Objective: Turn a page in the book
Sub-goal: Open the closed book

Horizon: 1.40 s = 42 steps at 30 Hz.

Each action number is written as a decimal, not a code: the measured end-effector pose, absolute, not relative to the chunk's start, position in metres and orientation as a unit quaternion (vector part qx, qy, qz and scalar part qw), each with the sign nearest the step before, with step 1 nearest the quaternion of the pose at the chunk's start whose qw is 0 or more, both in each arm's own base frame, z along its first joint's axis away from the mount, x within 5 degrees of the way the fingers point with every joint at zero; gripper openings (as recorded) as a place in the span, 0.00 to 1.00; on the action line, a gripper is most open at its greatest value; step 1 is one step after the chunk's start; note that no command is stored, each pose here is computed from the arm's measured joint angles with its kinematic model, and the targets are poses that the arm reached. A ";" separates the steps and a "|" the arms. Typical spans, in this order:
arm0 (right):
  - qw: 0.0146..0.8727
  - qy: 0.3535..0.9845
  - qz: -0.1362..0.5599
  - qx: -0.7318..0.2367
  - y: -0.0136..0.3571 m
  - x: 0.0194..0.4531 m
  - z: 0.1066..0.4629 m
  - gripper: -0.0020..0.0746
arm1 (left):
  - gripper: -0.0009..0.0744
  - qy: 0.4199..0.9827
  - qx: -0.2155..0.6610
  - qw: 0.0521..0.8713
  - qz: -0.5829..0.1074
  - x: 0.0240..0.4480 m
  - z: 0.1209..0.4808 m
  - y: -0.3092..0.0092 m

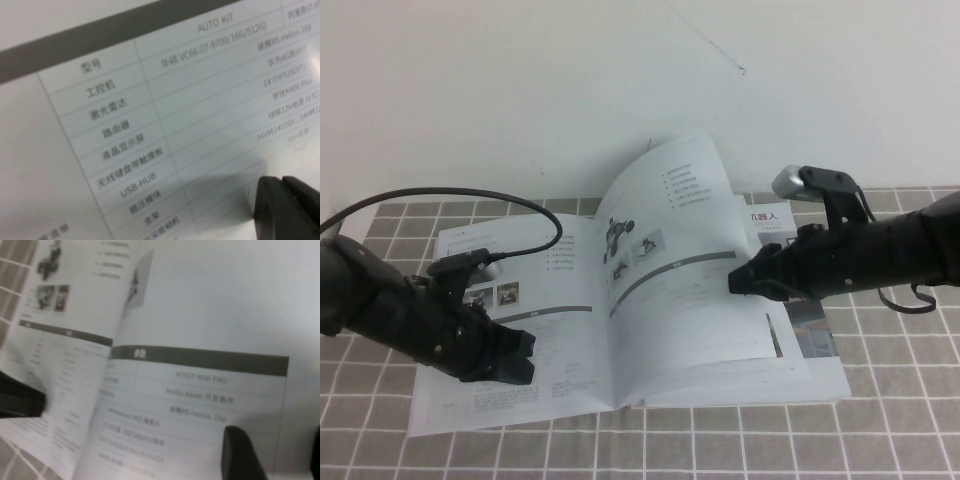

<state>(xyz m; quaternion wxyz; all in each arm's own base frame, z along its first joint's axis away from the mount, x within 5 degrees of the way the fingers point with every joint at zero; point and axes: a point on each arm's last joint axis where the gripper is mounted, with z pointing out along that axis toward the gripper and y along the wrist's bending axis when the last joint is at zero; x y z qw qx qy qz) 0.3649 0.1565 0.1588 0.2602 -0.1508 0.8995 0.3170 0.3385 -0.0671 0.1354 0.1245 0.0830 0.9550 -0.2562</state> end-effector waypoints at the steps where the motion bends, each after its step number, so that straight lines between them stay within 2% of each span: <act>1: 0.266 0.893 0.327 -0.157 0.158 0.365 0.160 0.42 | 0.01 0.955 0.083 0.125 -0.256 0.339 0.135 -0.067; 8: 0.310 0.827 0.432 -0.182 0.173 0.363 0.180 0.42 | 0.01 0.955 0.083 0.124 -0.257 0.338 0.135 -0.067; 14: 0.329 0.779 0.477 -0.241 0.179 0.357 0.189 0.42 | 0.01 0.955 0.083 0.124 -0.257 0.338 0.135 -0.067; 28: 0.330 0.737 0.511 -0.293 0.191 0.346 0.196 0.42 | 0.01 0.954 0.083 0.122 -0.262 0.339 0.136 -0.068; 42: 0.346 0.688 0.529 -0.356 0.234 0.339 0.224 0.42 | 0.01 0.951 0.095 0.116 -0.269 0.343 0.137 -0.070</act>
